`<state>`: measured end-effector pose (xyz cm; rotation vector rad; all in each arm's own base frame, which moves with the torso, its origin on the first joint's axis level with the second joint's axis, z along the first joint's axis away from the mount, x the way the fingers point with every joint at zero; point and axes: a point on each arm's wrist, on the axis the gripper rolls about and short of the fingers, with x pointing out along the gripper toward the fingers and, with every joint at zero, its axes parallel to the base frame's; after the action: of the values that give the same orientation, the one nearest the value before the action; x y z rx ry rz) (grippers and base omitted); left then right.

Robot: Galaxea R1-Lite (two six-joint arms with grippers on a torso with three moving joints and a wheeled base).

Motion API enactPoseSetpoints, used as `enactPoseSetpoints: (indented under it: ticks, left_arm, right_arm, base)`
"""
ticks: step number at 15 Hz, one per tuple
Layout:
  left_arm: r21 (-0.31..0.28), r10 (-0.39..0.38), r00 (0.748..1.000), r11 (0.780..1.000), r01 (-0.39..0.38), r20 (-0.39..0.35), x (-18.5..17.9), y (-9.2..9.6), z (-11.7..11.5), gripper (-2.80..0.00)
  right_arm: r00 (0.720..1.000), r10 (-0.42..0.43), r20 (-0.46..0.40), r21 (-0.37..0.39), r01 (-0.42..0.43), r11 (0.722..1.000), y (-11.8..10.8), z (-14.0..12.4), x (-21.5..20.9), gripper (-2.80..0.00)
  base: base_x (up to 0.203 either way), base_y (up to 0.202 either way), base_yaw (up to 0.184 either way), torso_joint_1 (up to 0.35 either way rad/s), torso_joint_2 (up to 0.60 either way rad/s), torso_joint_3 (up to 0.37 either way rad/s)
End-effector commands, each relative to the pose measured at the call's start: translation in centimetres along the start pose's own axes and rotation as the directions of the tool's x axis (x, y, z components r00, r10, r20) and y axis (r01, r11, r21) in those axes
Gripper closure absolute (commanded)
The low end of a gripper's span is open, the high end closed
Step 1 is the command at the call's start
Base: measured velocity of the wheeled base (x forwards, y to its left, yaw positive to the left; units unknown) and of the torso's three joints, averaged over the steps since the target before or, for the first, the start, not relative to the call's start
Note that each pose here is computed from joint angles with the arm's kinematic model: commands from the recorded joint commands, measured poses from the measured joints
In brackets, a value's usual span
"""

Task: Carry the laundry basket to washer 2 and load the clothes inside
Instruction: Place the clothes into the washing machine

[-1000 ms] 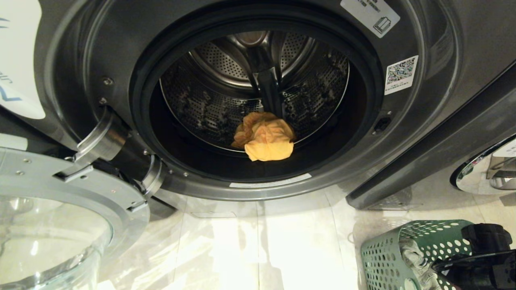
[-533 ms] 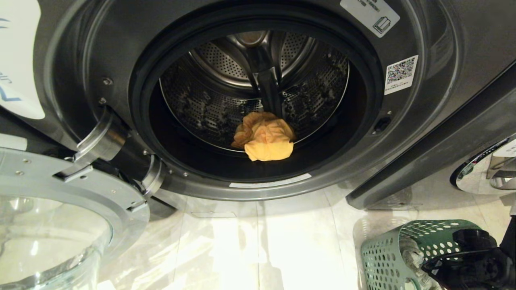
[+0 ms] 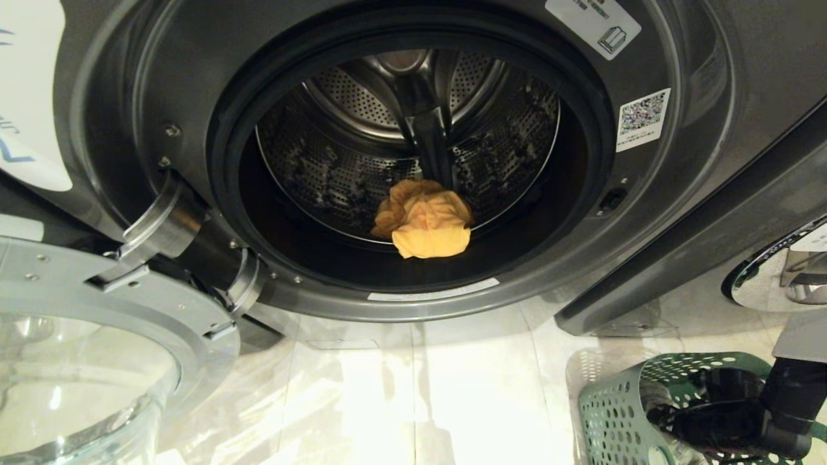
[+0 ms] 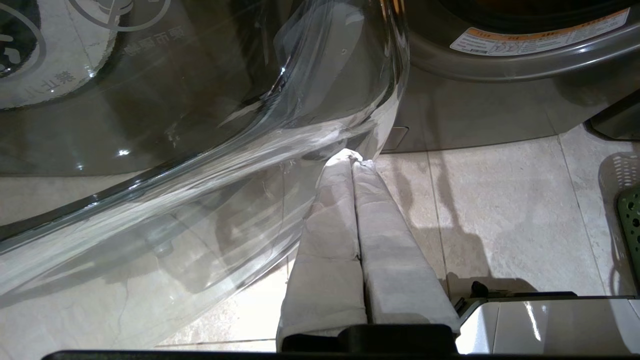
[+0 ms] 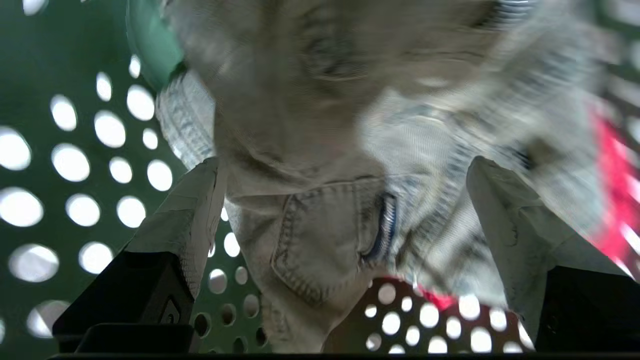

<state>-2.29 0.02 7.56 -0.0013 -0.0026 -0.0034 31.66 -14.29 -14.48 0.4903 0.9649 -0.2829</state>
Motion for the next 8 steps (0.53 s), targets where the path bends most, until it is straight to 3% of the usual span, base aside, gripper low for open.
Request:
enactPoseSetpoints:
  ticks: [1,4,8]
  left_arm:
    - [0.000,0.000,1.000,1.000,0.000,0.000,0.0,0.0,0.0,0.00]
    - [0.000,0.000,1.000,1.000,0.000,-0.001,0.0,0.0,0.0,0.00]
    - [0.000,0.000,1.000,1.000,0.000,0.000,0.0,0.0,0.0,0.00]
  right_arm:
    - [0.999,0.030,-0.037,-0.040,-0.032,0.999,-0.5,-1.2,2.0,-2.80]
    - [0.996,0.076,-0.056,-0.091,-0.081,0.993,-0.7,-2.2,3.9,-2.80]
    - [0.994,0.099,0.035,-0.163,-0.092,0.982,-0.2,-2.4,7.9,-2.80]
  base:
    - [0.000,0.000,0.000,0.000,0.00,0.000]
    - [0.000,0.000,0.000,0.000,0.00,0.000]
    - [0.000,0.000,0.000,0.000,0.00,0.000]
